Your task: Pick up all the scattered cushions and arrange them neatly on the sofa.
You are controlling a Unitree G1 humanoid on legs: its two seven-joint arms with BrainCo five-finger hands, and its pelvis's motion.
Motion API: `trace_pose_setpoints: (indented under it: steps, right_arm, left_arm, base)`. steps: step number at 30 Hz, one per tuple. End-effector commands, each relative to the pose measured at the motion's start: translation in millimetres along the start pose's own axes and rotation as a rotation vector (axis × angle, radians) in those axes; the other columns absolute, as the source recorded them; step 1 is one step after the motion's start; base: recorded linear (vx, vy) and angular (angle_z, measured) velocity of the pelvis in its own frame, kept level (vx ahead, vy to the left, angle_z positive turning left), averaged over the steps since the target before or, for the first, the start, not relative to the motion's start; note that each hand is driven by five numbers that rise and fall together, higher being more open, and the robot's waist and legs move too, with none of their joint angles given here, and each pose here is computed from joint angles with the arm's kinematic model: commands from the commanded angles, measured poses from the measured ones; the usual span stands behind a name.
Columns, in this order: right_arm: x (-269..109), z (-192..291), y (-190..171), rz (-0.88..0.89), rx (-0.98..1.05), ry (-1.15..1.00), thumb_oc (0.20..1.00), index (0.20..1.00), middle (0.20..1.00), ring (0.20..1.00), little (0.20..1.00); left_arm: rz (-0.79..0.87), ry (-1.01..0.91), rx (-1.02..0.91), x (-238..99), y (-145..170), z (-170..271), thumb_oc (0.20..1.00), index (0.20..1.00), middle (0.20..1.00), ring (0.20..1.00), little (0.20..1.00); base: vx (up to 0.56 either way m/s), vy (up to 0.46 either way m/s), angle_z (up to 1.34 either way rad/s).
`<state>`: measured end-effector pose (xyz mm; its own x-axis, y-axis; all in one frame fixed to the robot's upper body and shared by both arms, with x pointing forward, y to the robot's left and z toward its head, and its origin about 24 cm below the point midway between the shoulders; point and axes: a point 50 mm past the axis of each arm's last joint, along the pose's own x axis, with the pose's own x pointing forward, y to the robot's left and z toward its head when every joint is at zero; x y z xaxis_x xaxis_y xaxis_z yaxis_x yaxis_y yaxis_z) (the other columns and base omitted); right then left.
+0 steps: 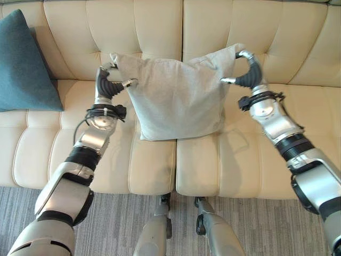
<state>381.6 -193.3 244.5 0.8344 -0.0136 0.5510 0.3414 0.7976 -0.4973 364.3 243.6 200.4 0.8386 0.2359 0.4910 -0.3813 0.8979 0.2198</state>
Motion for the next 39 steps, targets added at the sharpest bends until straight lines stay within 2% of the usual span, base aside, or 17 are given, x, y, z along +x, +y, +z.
trace_pose_setpoints:
  steps: [1, 2, 3, 4, 5, 8, 9, 10, 11, 13, 14, 15, 16, 22, 24, 27, 39]
  right_arm:
    - [-34.0, -25.2, -8.2, -0.013, 0.038, 0.014, 1.000, 1.000, 1.000, 1.000, 1.000]
    - [-72.0, -52.2, -15.0, 0.036, 0.048, 0.095, 1.000, 1.000, 1.000, 1.000, 1.000]
    - [-74.8, -53.4, -14.9, 0.040, 0.048, 0.101, 1.000, 1.000, 1.000, 1.000, 1.000]
    - [-109.0, -73.8, -22.8, 0.097, 0.051, 0.180, 1.000, 1.000, 1.000, 1.000, 1.000]
    - [-111.3, -74.5, -23.0, 0.101, 0.050, 0.185, 1.000, 1.000, 1.000, 1.000, 1.000]
    - [-168.7, -100.8, -30.5, 0.176, 0.091, 0.343, 1.000, 1.000, 1.000, 1.000, 1.000]
    - [-207.8, -112.9, -26.1, 0.229, 0.140, 0.459, 1.000, 1.000, 1.000, 1.000, 1.000]
    - [-209.0, -113.0, -26.2, 0.231, 0.141, 0.461, 1.000, 1.000, 1.000, 1.000, 1.000]
    - [-242.1, -121.9, -19.9, 0.270, 0.187, 0.565, 1.000, 1.000, 1.000, 1.000, 1.000]
    - [-260.6, -126.1, -15.7, 0.295, 0.213, 0.626, 1.000, 1.000, 1.000, 1.000, 1.000]
    - [-292.9, -135.2, -4.3, 0.340, 0.241, 0.746, 1.000, 1.000, 1.000, 1.000, 1.000]
    - [-293.2, -135.3, -4.2, 0.341, 0.241, 0.746, 1.000, 1.000, 1.000, 1.000, 1.000]
    - [-321.5, -140.5, 7.9, 0.418, 0.239, 0.847, 1.000, 1.000, 1.000, 1.000, 1.000]
    - [-356.8, -147.9, 28.5, 0.524, 0.225, 0.982, 1.000, 1.000, 1.000, 1.000, 1.000]
    - [-350.4, -153.2, 49.1, 0.507, 0.242, 1.003, 1.000, 1.000, 1.000, 1.000, 1.000]
    - [-348.2, -152.7, 51.3, 0.484, 0.257, 1.001, 1.000, 1.000, 1.000, 1.000, 1.000]
    - [-326.2, -158.3, 35.6, 0.418, 0.200, 0.951, 1.000, 1.000, 1.000, 1.000, 1.000]
  left_arm:
    - [0.024, -0.035, -0.025, -21.2, 21.8, -8.9, 1.000, 1.000, 1.000, 1.000, 1.000]
    - [-0.015, 0.077, 0.014, -55.4, 35.3, -39.8, 1.000, 1.000, 1.000, 1.000, 1.000]
    - [-0.020, 0.082, 0.015, -57.5, 35.1, -40.9, 1.000, 1.000, 1.000, 1.000, 1.000]
    - [-0.070, 0.206, 0.084, -92.5, 48.7, -68.7, 1.000, 1.000, 1.000, 1.000, 1.000]
    - [-0.073, 0.211, 0.085, -94.5, 48.6, -69.4, 1.000, 1.000, 1.000, 1.000, 1.000]
    - [-0.119, 0.432, 0.126, -155.4, 70.3, -105.4, 1.000, 1.000, 1.000, 1.000, 1.000]
    - [-0.148, 0.563, 0.118, -196.3, 77.2, -119.9, 1.000, 1.000, 1.000, 1.000, 1.000]
    - [-0.150, 0.565, 0.119, -197.4, 77.4, -120.0, 1.000, 1.000, 1.000, 1.000, 1.000]
    - [-0.150, 0.701, 0.086, -236.8, 80.0, -132.6, 1.000, 1.000, 1.000, 1.000, 1.000]
    - [-0.165, 0.771, 0.076, -258.1, 79.5, -137.5, 1.000, 1.000, 1.000, 1.000, 1.000]
    - [-0.210, 0.886, 0.075, -288.9, 75.9, -146.9, 1.000, 1.000, 1.000, 1.000, 1.000]
    - [-0.210, 0.887, 0.076, -289.1, 76.0, -146.9, 1.000, 1.000, 1.000, 1.000, 1.000]
    - [-0.248, 1.011, 0.068, -321.9, 72.3, -154.2, 1.000, 1.000, 1.000, 1.000, 1.000]
    - [-0.229, 1.109, 0.037, -347.5, 65.0, -160.2, 1.000, 1.000, 1.000, 1.000, 1.000]
    - [-0.241, 1.018, 0.066, -312.6, 57.5, -164.5, 1.000, 1.000, 1.000, 1.000, 1.000]
    - [-0.262, 0.978, 0.094, -298.7, 55.4, -164.7, 1.000, 1.000, 1.000, 1.000, 1.000]
    - [-0.347, 0.876, 0.045, -280.5, 17.6, -156.6, 1.000, 1.000, 1.000, 1.000, 1.000]
  base:
    - [0.22, 0.044, -0.05]
    - [0.18, 0.035, -0.06]
    - [0.23, 0.049, -0.13]
    - [0.11, 0.027, -0.10]
    - [0.15, 0.042, -0.09]
    - [0.11, 0.052, -0.01]
    - [0.08, 0.051, -0.12]
    - [0.06, 0.077, -0.18]
    - [0.03, 0.063, -0.16]
    - [0.01, 0.064, -0.17]
    - [-0.03, 0.045, -0.17]
    - [-0.06, 0.081, -0.13]
    - [-0.03, 0.037, -0.09]
    - [-0.16, 0.041, -0.34]
    - [-0.65, -0.002, -0.63]
    - [-0.33, -0.077, -0.05]
    - [-0.37, -0.125, 0.26]
